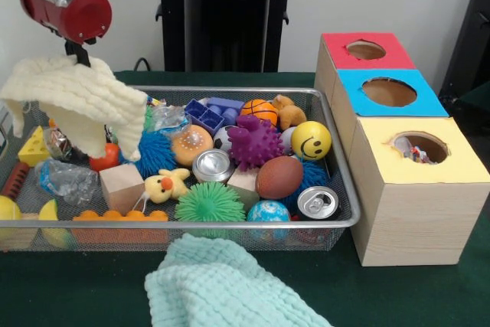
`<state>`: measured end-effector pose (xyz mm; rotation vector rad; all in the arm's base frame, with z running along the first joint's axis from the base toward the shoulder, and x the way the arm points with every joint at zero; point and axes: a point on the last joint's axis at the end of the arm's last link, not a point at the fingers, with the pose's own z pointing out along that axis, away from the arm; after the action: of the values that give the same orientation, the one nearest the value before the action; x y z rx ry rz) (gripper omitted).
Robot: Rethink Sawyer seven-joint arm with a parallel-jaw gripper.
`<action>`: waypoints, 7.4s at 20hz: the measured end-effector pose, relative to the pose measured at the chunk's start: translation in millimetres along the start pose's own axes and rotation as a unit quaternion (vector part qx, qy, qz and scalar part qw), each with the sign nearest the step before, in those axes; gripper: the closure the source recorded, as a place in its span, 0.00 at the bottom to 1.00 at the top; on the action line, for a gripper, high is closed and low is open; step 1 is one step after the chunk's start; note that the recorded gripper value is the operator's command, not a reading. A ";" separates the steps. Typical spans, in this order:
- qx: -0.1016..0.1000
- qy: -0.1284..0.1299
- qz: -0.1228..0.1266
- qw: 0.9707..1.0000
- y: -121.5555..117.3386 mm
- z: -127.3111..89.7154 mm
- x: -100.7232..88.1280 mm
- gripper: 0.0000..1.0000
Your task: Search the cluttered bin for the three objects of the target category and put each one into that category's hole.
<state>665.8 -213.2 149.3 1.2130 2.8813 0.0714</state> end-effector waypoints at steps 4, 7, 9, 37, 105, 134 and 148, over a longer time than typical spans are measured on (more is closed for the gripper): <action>-0.003 0.003 -0.006 1.000 -7.2 6.7 -3.7 1.00; -0.002 0.004 -0.009 1.000 -13.2 11.7 -5.4 1.00; 0.001 0.007 -0.011 1.000 -23.2 18.2 -6.8 1.00; 0.004 0.018 -0.048 0.999 -71.8 54.5 -3.4 1.00; -0.017 -0.009 -0.115 0.993 -40.6 20.2 -29.3 1.00; 0.021 0.001 -0.129 0.991 18.3 -132.2 43.9 1.00; 0.030 0.007 -0.122 0.992 12.1 -125.2 45.6 1.00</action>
<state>638.7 -176.7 275.1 0.8617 3.0380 -0.0090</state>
